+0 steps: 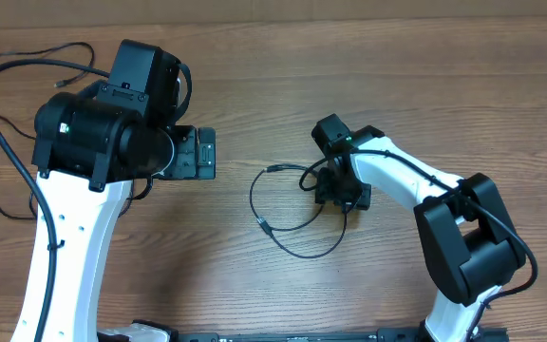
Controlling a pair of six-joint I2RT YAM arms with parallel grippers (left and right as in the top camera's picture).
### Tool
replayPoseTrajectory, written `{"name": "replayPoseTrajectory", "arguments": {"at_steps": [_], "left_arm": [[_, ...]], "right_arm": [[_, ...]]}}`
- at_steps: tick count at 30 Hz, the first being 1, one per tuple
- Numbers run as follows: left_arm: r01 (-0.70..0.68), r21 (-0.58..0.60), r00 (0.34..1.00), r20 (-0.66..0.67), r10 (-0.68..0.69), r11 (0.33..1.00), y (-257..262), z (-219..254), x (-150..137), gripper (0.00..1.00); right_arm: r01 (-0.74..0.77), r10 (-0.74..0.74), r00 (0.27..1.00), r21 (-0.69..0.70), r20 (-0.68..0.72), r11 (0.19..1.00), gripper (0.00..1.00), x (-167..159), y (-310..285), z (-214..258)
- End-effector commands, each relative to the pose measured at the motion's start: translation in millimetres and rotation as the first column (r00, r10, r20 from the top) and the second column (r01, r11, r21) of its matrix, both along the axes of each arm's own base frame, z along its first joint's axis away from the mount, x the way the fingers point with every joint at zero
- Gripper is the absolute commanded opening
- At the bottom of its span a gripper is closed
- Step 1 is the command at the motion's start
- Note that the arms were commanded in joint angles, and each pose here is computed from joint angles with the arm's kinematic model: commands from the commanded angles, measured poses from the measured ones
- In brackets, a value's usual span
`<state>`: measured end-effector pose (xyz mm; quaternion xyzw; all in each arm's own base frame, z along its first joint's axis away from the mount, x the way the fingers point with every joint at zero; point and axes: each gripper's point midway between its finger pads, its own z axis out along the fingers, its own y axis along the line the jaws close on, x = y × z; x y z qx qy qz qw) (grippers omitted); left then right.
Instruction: Untangle cables
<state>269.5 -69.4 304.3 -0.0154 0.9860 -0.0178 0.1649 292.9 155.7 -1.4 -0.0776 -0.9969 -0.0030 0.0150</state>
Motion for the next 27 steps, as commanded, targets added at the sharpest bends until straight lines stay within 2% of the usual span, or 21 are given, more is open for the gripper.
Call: {"name": "replayPoseTrajectory", "arguments": {"at_steps": [1, 5, 8, 11, 14, 18, 20, 21, 27], "left_arm": [[-0.020, 0.009, 1.000, 0.000, 0.020, 1.000, 3.6, -0.8, 2.4, 1.00], [-0.020, 0.009, 1.000, 0.000, 0.020, 1.000, 3.6, -0.8, 2.4, 1.00], [-0.020, 0.009, 1.000, 0.000, 0.020, 1.000, 3.6, -0.8, 2.4, 1.00], [-0.020, 0.008, 1.000, 0.000, 0.020, 1.000, 3.5, -0.8, 2.4, 1.00], [-0.008, -0.026, 1.000, -0.005, 0.008, 1.000, -2.9, -0.7, 1.9, 1.00], [0.006, -0.070, 1.000, -0.001, -0.006, 0.997, -11.2, 0.5, 3.5, 1.00], [0.017, -0.100, 1.000, -0.009, -0.018, 0.995, -16.6, 0.6, 2.0, 0.99], [0.020, -0.108, 1.000, -0.009, -0.021, 0.994, -18.1, 0.8, 2.0, 1.00], [0.021, -0.113, 1.000, 0.007, -0.020, 0.993, -19.3, 2.2, 5.8, 1.00]], "right_arm": [[0.017, -0.018, 1.000, -0.032, -0.011, 0.999, 0.53, -10.4, -10.1, -17.0], [0.006, -0.006, 1.000, -0.033, -0.002, 0.999, 0.31, -14.8, -9.3, -25.7], [0.006, -0.006, 1.000, -0.037, 0.002, 0.999, 0.04, -14.1, -10.1, -25.5], [0.008, -0.008, 1.000, -0.028, -0.003, 1.000, 0.04, -12.9, -7.8, -22.1], [0.008, -0.007, 1.000, 0.032, -0.020, 0.999, 0.04, -4.0, 8.8, 1.4], [-0.069, 0.067, 0.998, 0.192, 0.015, 0.979, 0.04, 14.8, 43.8, 50.2], [-0.163, 0.152, 0.987, 0.321, 0.061, 0.933, 0.04, 21.2, 69.4, 83.3], [-0.317, 0.250, 0.948, 0.587, 0.195, 0.744, 0.04, 26.9, 122.7, 175.8], [-0.351, 0.253, 0.936, 0.616, 0.244, 0.706, 0.04, 26.0, 127.9, 219.9]]}}
